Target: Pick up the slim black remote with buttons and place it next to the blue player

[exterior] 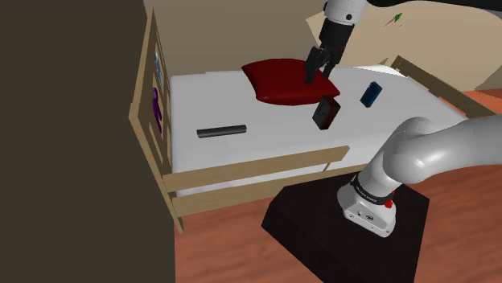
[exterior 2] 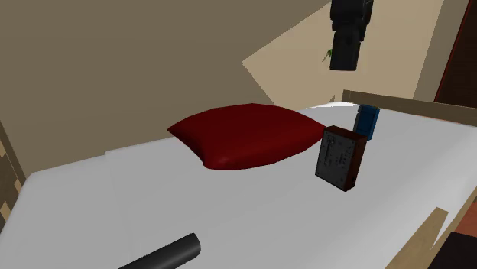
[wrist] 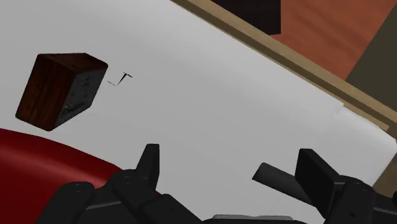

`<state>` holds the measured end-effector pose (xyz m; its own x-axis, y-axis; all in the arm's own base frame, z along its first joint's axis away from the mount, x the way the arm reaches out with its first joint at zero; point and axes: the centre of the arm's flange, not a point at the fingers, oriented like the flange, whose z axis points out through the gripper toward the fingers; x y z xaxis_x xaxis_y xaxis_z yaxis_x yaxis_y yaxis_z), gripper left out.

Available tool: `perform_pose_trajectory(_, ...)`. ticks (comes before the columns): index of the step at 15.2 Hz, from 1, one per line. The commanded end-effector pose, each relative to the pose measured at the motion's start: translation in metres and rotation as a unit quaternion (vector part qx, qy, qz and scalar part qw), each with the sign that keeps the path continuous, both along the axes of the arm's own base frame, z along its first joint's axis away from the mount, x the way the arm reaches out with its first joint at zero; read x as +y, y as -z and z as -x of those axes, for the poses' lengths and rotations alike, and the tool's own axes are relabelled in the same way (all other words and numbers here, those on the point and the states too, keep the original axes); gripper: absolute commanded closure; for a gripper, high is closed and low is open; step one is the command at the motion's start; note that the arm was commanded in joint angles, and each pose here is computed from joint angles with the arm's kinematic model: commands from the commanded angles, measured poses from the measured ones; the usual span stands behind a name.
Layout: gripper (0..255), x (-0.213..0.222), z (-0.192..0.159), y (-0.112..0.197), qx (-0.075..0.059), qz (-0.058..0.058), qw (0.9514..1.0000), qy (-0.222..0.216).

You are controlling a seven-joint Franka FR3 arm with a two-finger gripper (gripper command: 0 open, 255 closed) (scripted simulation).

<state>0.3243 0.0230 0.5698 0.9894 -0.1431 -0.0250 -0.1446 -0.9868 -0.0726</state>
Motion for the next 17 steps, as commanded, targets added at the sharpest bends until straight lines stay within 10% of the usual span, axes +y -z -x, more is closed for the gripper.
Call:
perform_pose_trajectory(1, 0, 0.000, 0.000, 0.000, 0.000, 0.000, 1.0000, 0.000)
perform_pose_trajectory(9, 0, 0.022, -0.084, 0.064, -0.002, -0.002, 0.9880, -0.154)
perform_pose_trajectory(17, 0, 0.068, -0.158, 0.127, -0.003, -0.004, 0.9523, -0.305)
